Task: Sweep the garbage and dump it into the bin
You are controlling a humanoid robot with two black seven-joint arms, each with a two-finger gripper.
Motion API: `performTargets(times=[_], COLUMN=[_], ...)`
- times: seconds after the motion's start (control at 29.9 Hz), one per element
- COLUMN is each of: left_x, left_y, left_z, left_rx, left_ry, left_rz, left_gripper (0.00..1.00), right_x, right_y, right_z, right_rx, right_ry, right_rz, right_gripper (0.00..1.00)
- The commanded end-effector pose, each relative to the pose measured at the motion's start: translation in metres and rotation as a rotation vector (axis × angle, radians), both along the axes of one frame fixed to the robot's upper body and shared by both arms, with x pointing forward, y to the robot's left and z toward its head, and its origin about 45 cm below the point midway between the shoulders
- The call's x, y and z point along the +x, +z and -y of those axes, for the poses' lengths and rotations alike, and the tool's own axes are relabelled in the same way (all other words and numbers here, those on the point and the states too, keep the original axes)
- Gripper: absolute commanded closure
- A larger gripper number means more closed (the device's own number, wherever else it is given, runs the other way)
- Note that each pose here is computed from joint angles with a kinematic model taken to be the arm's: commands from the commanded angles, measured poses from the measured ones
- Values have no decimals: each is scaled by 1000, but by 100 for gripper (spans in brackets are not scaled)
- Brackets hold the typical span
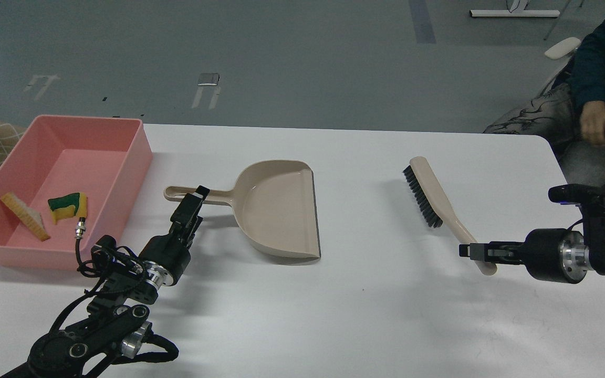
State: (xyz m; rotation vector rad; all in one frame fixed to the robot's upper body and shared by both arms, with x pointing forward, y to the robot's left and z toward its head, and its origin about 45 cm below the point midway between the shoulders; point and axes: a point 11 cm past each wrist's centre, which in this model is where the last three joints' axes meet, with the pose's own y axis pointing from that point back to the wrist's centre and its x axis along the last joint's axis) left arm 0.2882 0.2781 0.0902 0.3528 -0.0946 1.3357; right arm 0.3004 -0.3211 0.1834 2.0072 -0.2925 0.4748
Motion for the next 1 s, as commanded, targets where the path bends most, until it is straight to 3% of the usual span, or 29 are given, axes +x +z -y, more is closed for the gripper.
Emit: performTargets(times=[0.0,0.1,0.33,0.47,0.67,0.7,0.87,0.97], left_x=[-2,-6,-7,-7,-20,-25,-47,-53], left_y=[1,4,12,14,19,24,38,62], left_z=[-2,-2,-5,-4,-11,-14,-23,-27], left_rx=[-8,-24,-39,-43,-48,-46,-49,-61], left_ry=[-20,-31,-67,-76,-129,-155,-229,-295], left_rz=[-3,-1,22,28,6,1,-13,25], left_gripper=[3,3,3,3,3,3,3,3], right_x=[-4,-5,-4,-5,-3,-1,6,24], right_y=[-4,-6,-6,-7,-2,3,30,60], right_z=[0,2,5,6,7,14,42,50], right_rx=[0,-6,-12,-14,9,5,-16,34], right_ry=[-2,-7,-19,-21,-45,-60,-121,-178], right_rz=[-12,-17,-17,-20,-22,-12,36,114], right_gripper=[95,89,53,44,15,6,3,3])
